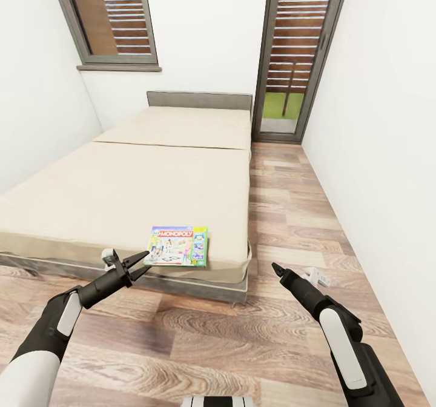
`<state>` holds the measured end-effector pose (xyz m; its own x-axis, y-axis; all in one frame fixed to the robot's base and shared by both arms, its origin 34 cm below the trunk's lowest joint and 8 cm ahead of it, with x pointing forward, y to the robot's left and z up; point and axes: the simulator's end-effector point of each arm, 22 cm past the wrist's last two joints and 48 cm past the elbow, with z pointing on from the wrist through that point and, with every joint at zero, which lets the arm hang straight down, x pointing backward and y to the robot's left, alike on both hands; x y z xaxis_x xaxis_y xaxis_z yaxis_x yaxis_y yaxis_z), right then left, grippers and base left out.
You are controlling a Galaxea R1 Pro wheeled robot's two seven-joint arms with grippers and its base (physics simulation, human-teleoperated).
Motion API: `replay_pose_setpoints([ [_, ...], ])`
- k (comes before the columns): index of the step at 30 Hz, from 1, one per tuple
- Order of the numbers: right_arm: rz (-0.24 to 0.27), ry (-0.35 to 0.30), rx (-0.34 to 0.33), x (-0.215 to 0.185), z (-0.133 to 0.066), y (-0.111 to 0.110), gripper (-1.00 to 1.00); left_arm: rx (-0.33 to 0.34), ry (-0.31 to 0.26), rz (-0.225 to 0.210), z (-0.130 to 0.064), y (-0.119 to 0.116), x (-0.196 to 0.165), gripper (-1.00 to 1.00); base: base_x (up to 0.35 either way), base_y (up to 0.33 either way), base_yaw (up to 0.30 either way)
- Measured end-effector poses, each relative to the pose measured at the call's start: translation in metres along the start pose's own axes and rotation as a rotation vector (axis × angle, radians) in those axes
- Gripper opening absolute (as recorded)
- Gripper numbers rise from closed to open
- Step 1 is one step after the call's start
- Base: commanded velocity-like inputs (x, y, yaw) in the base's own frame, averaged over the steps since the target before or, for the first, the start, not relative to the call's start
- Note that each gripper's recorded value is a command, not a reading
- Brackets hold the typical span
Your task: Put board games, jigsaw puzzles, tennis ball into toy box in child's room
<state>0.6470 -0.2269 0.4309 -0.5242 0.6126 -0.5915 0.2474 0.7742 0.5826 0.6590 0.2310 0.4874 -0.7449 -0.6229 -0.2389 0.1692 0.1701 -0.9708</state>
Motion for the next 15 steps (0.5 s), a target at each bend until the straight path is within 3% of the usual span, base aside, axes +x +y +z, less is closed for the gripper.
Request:
replay_pose_setpoints([
  [7,0.000,-0.001,0.000,-0.0002,0.0000,0.0001,1.00,0.000,0.000,0.000,0.0000,0.0000,0.0000,1.00,0.000,-0.004,0.000],
  [15,0.000,0.000,0.000,0.0000,0.0000,0.0000,1.00,0.000,0.000,0.000,0.0000,0.0000,0.0000,1.00,-0.034,-0.102,0.000],
])
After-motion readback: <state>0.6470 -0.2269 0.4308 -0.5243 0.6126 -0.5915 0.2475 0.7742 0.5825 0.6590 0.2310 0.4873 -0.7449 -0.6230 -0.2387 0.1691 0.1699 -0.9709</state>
